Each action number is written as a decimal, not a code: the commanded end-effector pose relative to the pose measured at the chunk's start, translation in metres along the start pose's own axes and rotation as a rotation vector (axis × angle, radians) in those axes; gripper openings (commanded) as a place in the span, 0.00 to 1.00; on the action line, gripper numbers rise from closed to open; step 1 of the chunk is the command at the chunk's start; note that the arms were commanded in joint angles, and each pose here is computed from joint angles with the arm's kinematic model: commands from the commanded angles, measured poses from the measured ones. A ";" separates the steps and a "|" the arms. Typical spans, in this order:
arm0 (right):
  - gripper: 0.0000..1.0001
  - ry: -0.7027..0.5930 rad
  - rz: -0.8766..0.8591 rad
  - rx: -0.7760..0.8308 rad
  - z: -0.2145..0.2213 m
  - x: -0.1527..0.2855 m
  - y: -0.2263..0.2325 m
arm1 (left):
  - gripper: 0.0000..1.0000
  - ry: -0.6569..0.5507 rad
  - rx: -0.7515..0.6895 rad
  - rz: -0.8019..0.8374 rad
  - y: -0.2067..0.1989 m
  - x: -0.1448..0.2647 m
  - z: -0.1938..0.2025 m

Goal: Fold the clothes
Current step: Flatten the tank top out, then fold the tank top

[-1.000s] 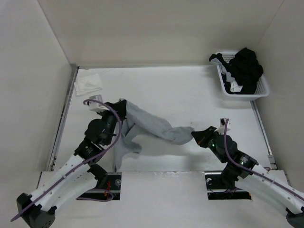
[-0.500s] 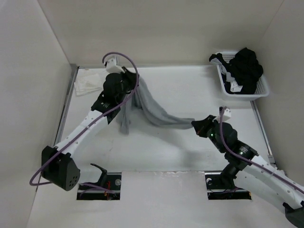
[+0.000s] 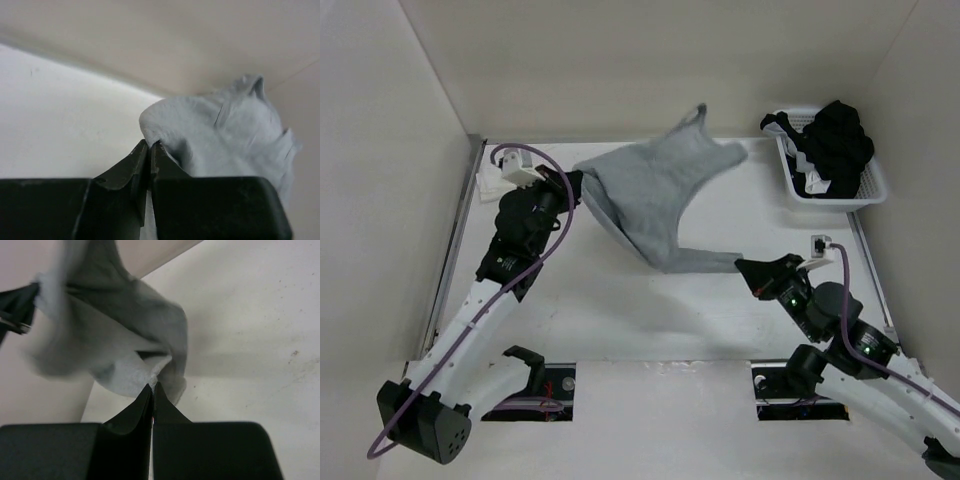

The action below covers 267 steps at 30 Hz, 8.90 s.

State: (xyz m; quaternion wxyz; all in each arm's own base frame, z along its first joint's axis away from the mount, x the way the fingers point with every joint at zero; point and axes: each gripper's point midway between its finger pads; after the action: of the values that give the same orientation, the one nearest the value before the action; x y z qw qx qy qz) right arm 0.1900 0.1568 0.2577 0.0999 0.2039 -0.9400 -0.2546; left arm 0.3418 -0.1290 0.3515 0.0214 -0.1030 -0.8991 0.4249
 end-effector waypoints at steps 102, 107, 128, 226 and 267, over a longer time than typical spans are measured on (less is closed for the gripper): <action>0.00 0.217 0.178 0.035 0.079 -0.061 -0.075 | 0.26 0.442 -0.031 -0.515 0.215 0.111 0.220; 0.00 0.221 0.180 0.035 0.081 -0.060 -0.076 | 0.26 0.443 -0.036 -0.514 0.217 0.109 0.221; 0.00 0.176 0.158 0.058 0.054 -0.057 -0.062 | 0.00 0.387 0.013 -0.390 0.151 0.094 0.180; 0.00 0.329 0.119 0.141 0.079 -0.034 -0.010 | 0.00 -0.107 0.215 -0.439 0.167 0.067 0.032; 0.01 0.246 0.287 -0.003 0.078 -0.168 -0.110 | 0.35 0.069 0.277 -0.566 0.252 0.028 0.106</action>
State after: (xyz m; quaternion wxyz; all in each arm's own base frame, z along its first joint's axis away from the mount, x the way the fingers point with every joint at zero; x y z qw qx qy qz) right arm 0.3596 0.1803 0.1105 0.2991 0.1036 -0.9310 -0.1815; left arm 0.3569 -0.0466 0.1002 0.1660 0.1508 -0.8404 0.4933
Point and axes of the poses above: each gripper's point midway between its finger pads, its own x axis back along the fingers, its own y axis along the line the jaws close on, z = x × y, and after that the axes turned 13 degrees about x, right-handed
